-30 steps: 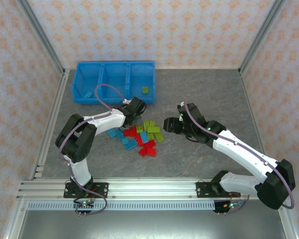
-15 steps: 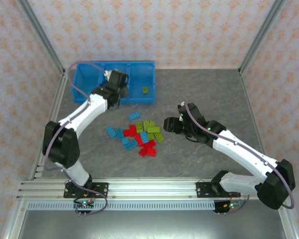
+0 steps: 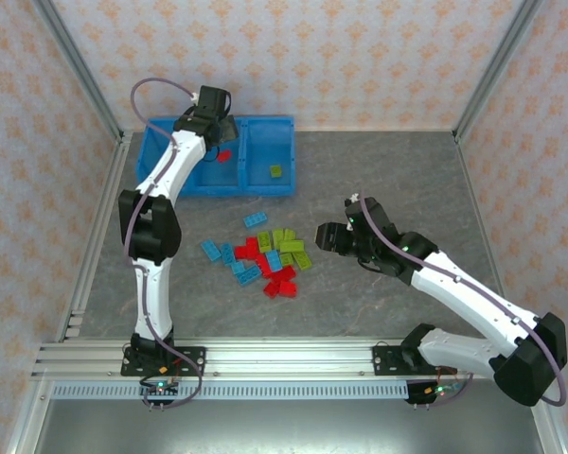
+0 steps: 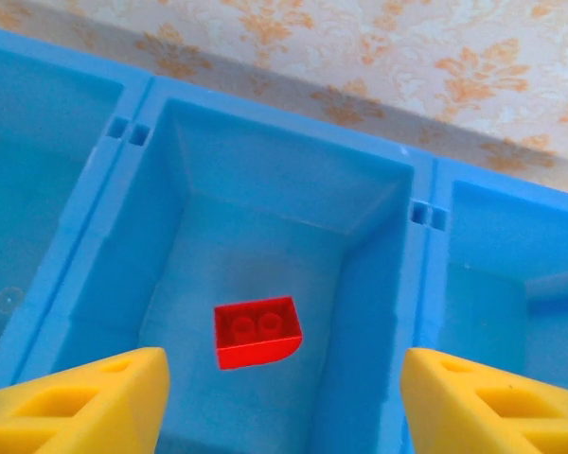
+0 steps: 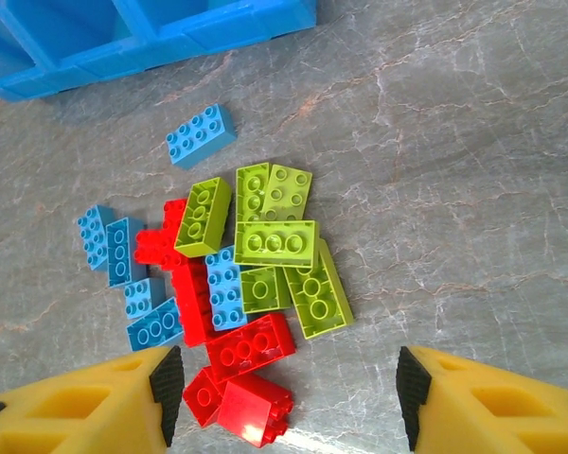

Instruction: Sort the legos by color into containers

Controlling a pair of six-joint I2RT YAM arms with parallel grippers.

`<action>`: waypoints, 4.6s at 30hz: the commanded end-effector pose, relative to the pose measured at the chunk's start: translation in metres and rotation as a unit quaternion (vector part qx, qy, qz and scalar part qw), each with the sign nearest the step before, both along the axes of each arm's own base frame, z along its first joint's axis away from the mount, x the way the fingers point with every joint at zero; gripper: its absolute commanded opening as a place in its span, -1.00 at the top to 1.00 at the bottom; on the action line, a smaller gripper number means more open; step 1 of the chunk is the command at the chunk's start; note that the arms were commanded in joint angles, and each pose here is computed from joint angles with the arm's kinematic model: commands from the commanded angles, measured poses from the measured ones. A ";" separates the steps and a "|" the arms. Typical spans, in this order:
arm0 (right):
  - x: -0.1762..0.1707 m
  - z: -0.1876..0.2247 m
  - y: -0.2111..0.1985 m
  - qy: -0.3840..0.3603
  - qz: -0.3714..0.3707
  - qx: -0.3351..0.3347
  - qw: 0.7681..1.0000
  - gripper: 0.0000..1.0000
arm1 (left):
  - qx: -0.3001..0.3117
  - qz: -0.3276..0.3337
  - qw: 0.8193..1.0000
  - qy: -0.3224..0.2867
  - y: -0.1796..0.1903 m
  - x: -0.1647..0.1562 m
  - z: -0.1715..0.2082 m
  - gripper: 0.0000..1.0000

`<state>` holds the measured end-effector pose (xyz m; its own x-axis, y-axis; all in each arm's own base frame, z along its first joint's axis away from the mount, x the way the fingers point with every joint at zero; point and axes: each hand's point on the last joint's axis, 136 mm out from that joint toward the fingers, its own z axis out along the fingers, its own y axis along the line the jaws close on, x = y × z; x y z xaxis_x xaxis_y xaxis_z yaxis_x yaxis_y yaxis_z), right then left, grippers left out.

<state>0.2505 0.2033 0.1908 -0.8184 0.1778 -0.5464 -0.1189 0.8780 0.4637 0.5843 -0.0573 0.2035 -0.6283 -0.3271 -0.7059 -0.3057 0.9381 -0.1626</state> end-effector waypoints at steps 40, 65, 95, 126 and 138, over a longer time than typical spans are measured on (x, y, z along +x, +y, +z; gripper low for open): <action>0.063 -0.126 0.081 0.067 0.015 -0.191 0.979 -0.27 | 0.145 -0.138 0.979 0.022 0.020 -0.354 0.022 -1.00; 0.262 0.000 0.133 -0.213 -0.029 -0.313 0.925 -0.22 | 0.152 -0.101 0.983 -0.006 0.037 -0.360 0.035 -1.00; 0.019 0.072 0.073 -0.083 0.156 0.014 0.984 -0.91 | -0.106 0.113 0.982 0.108 -0.014 -0.294 -0.114 -0.55; 0.023 0.067 0.076 -0.062 0.135 0.027 0.989 -0.93 | -0.084 0.174 0.981 -0.020 0.054 -0.242 -0.027 0.49; 0.017 0.059 0.059 -0.056 0.119 0.003 0.991 -0.93 | -0.123 0.267 0.956 -0.015 0.147 -0.072 -0.007 0.50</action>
<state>0.2705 0.2734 0.2435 -0.7841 -0.0214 -0.6203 -0.3858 0.7997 0.4601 0.5048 0.0814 0.2168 -0.2394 -0.7472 -0.6199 -0.6931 0.5786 -0.4298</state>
